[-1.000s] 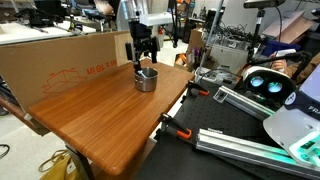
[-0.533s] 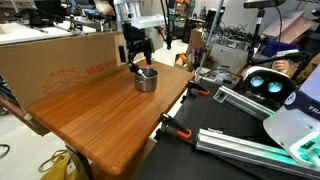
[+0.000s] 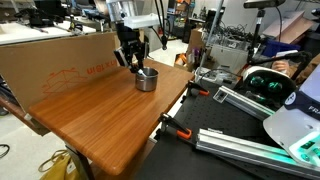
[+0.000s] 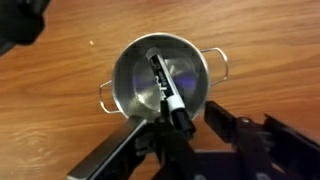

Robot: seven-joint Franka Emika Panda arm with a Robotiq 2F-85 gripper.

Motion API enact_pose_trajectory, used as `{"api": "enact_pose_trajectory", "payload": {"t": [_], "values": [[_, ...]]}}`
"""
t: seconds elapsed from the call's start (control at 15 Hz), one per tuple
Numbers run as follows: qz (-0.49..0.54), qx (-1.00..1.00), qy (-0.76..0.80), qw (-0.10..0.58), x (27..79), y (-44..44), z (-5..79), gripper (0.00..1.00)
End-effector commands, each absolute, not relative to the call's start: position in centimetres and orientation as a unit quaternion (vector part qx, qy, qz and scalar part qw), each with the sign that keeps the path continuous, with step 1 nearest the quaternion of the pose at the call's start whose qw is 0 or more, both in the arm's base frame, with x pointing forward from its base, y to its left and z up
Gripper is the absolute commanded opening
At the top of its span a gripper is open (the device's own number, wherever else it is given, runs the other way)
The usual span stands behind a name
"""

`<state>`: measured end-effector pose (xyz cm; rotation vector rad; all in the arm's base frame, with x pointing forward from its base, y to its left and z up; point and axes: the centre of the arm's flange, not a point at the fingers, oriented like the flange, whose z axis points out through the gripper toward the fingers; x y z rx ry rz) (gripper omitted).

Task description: Put the marker on the desk

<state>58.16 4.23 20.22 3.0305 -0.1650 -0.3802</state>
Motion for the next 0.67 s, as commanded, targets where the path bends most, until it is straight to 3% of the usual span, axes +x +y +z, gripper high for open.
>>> {"api": "enact_pose_trajectory", "payload": {"t": [0.0,0.13,0.6], "values": [[-0.139,0.987,-0.057,0.052,58.70,4.00,19.81,0.14],[-0.140,0.987,-0.053,0.054,58.73,4.06,19.89,0.02],[-0.143,0.987,-0.056,0.054,58.69,3.57,20.13,0.05]]}}
